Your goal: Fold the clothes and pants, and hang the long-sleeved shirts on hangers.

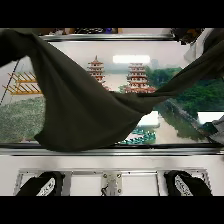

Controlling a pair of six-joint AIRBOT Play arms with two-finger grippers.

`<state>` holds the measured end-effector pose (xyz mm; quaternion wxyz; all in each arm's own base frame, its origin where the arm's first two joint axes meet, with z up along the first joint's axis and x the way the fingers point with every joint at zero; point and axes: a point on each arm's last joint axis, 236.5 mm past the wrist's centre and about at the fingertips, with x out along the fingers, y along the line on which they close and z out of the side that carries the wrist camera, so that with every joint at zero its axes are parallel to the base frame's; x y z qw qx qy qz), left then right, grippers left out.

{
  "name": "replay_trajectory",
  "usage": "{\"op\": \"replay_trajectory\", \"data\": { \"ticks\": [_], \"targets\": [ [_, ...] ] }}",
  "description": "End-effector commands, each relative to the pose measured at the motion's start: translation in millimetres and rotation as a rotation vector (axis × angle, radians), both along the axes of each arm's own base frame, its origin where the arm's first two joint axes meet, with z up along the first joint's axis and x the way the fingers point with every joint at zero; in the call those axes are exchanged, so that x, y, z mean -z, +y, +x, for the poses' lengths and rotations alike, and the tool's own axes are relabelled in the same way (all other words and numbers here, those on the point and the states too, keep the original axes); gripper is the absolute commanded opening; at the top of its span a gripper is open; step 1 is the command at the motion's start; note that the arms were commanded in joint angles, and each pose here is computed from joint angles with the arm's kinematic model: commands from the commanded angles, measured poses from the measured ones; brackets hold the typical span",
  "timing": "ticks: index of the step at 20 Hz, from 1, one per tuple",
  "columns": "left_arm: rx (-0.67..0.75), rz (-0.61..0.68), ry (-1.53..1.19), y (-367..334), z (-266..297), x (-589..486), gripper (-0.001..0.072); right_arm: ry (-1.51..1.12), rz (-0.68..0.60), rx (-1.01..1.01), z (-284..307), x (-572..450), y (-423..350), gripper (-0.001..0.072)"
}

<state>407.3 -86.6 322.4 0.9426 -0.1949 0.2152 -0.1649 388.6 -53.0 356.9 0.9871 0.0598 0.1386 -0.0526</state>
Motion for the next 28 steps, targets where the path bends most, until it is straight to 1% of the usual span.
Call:
{"op": "replay_trajectory", "data": {
  "ticks": [1,3,5,6,8,10,12,14,15,16,19,20,21,22,23,25,26,28],
  "targets": [
    [-0.001,-0.026,0.247,-0.1,59.5,111.3,0.0015,0.110,-0.027,0.102,50.8,54.5,-41.6,0.0015],
    [0.013,-0.122,0.271,-13.2,90.8,126.3,0.0015,0.125,-0.014,0.124,68.9,67.4,-55.0,0.0016],
    [0.095,-0.182,0.192,-39.2,115.0,93.1,0.0015,0.076,-0.022,0.135,77.5,50.4,-62.0,0.0015],
    [0.140,-0.174,0.125,-52.5,121.3,67.3,0.0014,0.025,-0.032,0.142,77.6,32.6,-65.2,0.0015],
    [0.214,-0.114,0.005,-71.3,121.1,14.8,0.0014,-0.049,-0.060,0.150,71.3,-2.3,-68.4,0.0016],
    [0.252,0.012,-0.012,-73.2,107.8,-0.5,0.0014,-0.028,-0.091,0.165,57.7,-6.5,-74.3,0.0015],
    [0.212,0.134,0.115,-56.8,93.0,36.8,0.0014,0.146,-0.088,0.198,41.0,34.0,-86.9,0.0015],
    [0.178,0.264,0.300,-35.6,68.7,107.6,0.0014,0.355,-0.106,0.182,25.7,97.1,-90.7,0.0015],
    [0.190,0.299,0.401,-34.0,48.6,149.3,0.0014,0.453,-0.107,0.161,16.5,131.6,-87.8,0.0014],
    [0.217,0.302,0.493,-38.5,24.9,188.1,0.0015,0.549,-0.091,0.143,5.3,167.5,-83.1,0.0015],
    [0.325,0.331,0.784,-52.3,-72.7,303.2,0.0015,0.867,-0.008,0.103,-50.0,268.1,-64.6,0.0029],
    [0.356,0.346,0.852,-55.4,-102.9,330.3,0.0015,0.939,0.011,0.095,-64.4,287.7,-60.4,0.0159],
    [0.383,0.362,0.902,-57.1,-130.5,352.6,0.0015,0.971,0.020,0.090,-70.9,297.0,-57.9,0.0487],
    [0.410,0.381,0.929,-57.6,-151.0,367.6,0.0015,0.972,0.035,0.079,-70.6,298.9,-53.6,0.0720],
    [0.423,0.393,0.947,-57.0,-166.3,378.5,0.0015,0.951,0.069,0.059,-66.0,297.4,-44.8,0.0720],
    [0.425,0.402,0.951,-54.5,-179.1,386.8,0.0015,0.884,0.198,-0.030,-49.6,292.4,-10.9,0.0720],
    [0.419,0.400,0.941,-53.4,-180.5,387.6,0.0015,0.832,0.258,-0.114,-36.8,286.1,13.0,0.0720],
    [0.396,0.389,0.917,-49.6,-176.4,384.2,0.0015,0.730,0.320,-0.255,-9.6,274.9,53.9,0.0720]
  ]
}}
